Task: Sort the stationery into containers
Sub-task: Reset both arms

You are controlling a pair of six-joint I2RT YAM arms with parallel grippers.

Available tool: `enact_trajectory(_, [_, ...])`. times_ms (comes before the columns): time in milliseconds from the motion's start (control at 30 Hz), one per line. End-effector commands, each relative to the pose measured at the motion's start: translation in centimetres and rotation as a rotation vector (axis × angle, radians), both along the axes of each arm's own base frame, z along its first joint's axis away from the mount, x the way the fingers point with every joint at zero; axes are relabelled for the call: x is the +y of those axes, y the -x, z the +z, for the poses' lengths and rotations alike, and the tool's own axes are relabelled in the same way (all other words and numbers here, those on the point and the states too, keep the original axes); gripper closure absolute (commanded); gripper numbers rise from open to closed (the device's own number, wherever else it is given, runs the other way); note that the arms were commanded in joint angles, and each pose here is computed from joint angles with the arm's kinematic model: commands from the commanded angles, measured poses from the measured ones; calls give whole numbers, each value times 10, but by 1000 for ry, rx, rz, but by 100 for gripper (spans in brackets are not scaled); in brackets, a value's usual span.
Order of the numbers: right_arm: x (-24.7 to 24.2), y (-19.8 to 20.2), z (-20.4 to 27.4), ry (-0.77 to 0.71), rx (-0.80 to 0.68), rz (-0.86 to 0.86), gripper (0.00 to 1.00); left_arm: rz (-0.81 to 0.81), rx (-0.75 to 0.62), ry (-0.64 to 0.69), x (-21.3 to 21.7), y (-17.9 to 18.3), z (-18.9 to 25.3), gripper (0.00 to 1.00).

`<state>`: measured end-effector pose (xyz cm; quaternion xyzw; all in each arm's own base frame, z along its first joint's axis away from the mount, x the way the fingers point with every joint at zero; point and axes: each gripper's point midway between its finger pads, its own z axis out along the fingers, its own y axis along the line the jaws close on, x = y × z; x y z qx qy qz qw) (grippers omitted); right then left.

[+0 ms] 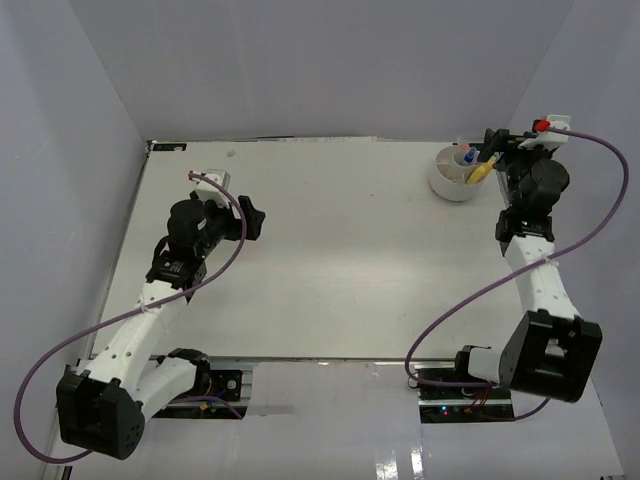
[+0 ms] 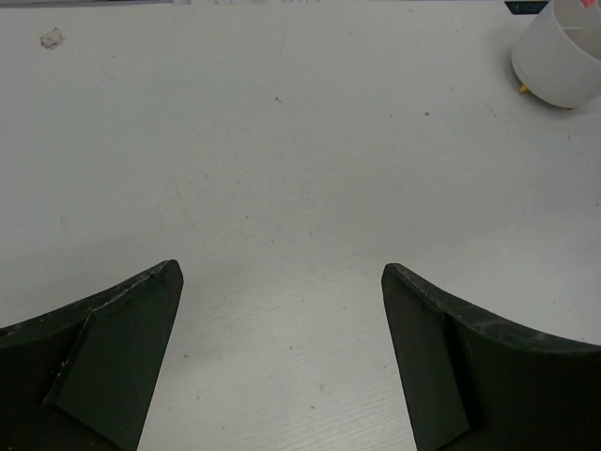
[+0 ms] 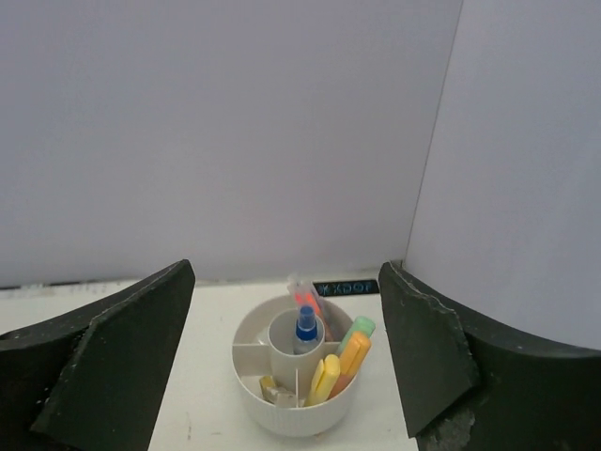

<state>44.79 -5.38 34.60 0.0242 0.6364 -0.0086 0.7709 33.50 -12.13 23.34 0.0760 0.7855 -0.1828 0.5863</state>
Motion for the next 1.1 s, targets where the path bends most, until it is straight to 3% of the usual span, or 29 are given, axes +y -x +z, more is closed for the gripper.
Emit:
enact_trajectory(0, [3, 40, 30, -12, -23, -16, 13, 13, -86, 25, 4, 4, 33, 2])
enact_trajectory(133, [13, 103, 73, -33, -100, -19, 3, 39, -124, 39, 9, 7, 50, 2])
enact_trajectory(267, [18, 149, 83, -50, -97, -39, 10, 57, -125, 53, 13, 15, 68, 2])
enact_trajectory(433, [21, 202, 81, -103, -70, -89, 10, 74, -133, 75, 19, 32, 93, 2])
enact_trajectory(767, [54, 252, 59, -83, -129, 31, 10, 90, -199, 86, 35, 77, 120, 2])
enact_trajectory(1067, [53, 261, 31, -61, -163, 32, 10, 119, -181, 119, 41, 94, 82, 2])
